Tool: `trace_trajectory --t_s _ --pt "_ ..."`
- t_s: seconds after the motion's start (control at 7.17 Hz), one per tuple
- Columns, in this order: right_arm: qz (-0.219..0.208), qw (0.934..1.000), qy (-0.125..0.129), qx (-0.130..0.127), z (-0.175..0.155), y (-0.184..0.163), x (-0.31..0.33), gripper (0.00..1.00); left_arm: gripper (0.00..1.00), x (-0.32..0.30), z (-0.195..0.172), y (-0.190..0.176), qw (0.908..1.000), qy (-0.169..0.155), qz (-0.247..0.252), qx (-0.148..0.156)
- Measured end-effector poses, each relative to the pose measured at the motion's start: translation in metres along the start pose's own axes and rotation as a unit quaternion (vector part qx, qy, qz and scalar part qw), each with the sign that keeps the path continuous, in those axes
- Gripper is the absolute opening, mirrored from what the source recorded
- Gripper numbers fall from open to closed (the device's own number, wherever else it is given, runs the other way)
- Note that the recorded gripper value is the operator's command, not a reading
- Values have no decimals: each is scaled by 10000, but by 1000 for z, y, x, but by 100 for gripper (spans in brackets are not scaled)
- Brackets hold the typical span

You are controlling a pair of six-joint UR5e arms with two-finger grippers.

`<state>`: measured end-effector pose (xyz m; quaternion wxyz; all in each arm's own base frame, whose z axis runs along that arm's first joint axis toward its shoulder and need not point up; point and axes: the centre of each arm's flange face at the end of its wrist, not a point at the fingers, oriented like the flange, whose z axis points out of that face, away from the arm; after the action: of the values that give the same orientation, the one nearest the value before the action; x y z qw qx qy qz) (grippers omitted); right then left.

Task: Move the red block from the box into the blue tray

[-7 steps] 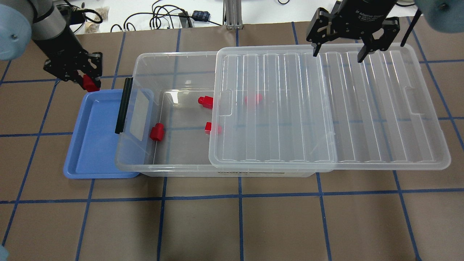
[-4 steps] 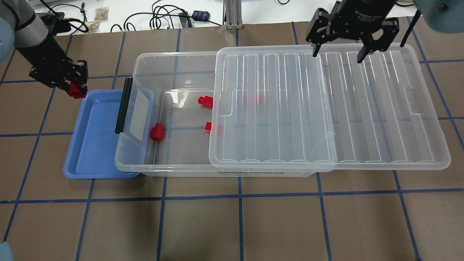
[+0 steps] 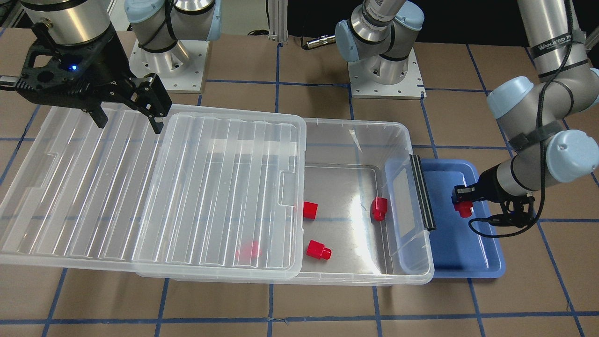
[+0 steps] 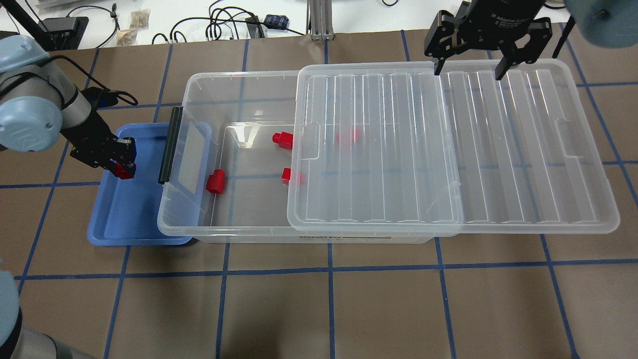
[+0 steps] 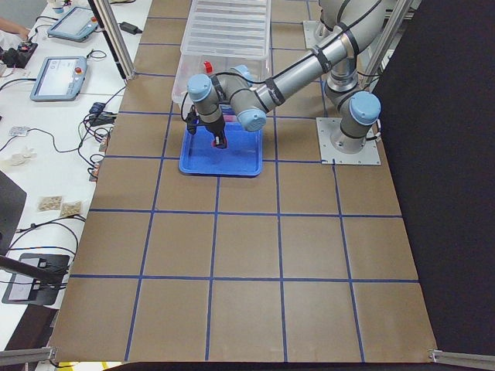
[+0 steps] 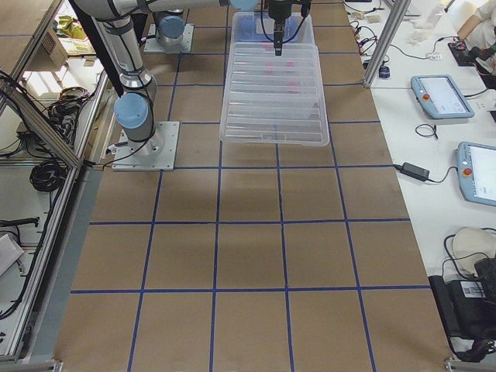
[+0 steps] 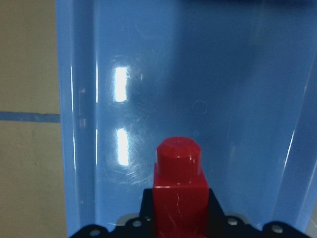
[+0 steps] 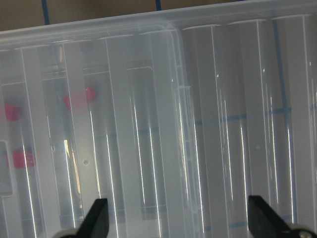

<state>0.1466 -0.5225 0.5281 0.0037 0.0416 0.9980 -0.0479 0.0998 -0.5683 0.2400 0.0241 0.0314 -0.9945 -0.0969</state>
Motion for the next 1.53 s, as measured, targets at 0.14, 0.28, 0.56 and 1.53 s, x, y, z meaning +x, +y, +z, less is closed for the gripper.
trace_trajectory --t_s 0.14,0.28,0.56,1.53 --pt "-233 9997 15 -7 1 0 0 100 0 -2 14 -6 10000 17 10 -46" --pt "-337 9994 28 -18 2 -1 0 100 0 -3 26 -11 10000 29 15 -88" --pt "-382 9993 8 -37 4 -1 0 100 25 -4 41 -17 9998 54 47 -168" --pt "-259 9996 55 -109 7 -10 27 100 100 7 16 -15 9998 40 192 63"
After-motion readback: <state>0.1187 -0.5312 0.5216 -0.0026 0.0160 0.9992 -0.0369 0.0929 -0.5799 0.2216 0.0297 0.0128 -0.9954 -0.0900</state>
